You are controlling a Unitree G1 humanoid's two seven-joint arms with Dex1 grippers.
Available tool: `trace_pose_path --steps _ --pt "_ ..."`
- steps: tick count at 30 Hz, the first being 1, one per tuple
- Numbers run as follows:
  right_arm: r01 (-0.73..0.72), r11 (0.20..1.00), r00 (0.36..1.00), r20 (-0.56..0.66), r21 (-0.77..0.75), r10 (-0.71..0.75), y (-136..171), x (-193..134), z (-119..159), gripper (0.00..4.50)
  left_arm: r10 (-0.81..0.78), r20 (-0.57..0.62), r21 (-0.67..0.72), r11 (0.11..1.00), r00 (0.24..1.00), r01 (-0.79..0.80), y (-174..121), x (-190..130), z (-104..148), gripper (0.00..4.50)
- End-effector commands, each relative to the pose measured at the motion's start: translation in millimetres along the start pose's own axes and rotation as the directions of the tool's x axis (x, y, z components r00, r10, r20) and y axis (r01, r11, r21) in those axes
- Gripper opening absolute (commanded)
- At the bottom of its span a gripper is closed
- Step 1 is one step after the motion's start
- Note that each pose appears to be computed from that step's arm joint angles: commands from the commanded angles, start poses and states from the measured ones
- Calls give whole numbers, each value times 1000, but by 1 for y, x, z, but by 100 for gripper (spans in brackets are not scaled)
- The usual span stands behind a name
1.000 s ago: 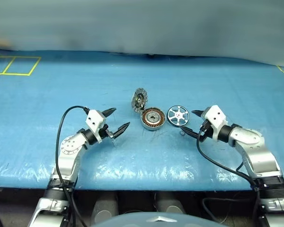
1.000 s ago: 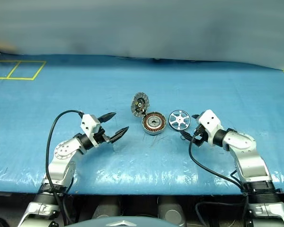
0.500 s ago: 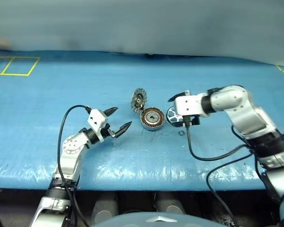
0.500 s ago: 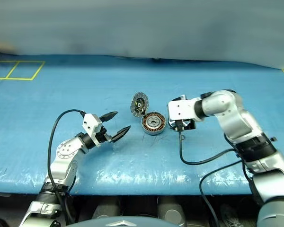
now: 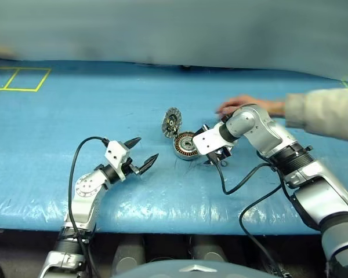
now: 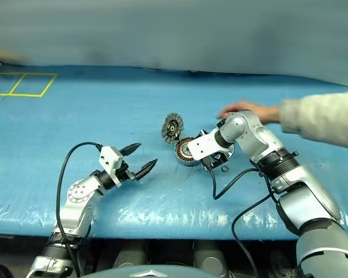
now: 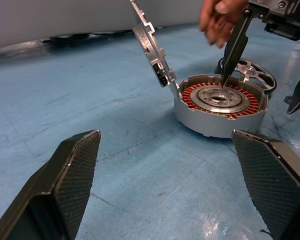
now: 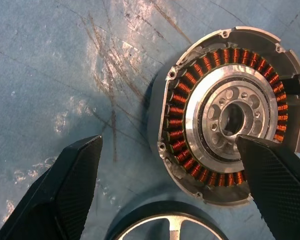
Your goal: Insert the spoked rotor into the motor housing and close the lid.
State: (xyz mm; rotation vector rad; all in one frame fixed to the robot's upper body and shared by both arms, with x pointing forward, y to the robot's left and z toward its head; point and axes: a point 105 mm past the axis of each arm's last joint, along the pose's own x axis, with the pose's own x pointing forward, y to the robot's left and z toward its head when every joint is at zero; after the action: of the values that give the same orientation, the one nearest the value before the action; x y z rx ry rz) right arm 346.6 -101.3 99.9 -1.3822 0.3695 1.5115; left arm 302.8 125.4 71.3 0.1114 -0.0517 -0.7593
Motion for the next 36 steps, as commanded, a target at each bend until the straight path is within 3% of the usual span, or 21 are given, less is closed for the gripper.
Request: trace_pose_path --steps 1,13,26,36 --pt "22 999 1000 4 -31 -22 -8 -2 4 448 -5 43 42 999 999 3 -1 2 14 450" --pt "-7 1000 1000 -7 -13 7 -4 9 -1 448 -2 35 41 999 999 1 0 2 12 450" --pt "288 956 958 15 -49 -287 -48 -18 9 448 -16 22 33 999 1000 15 -2 2 9 450" --pt "285 958 958 39 -37 -284 -41 -16 13 448 -15 14 41 999 1000 15 0 2 8 450"
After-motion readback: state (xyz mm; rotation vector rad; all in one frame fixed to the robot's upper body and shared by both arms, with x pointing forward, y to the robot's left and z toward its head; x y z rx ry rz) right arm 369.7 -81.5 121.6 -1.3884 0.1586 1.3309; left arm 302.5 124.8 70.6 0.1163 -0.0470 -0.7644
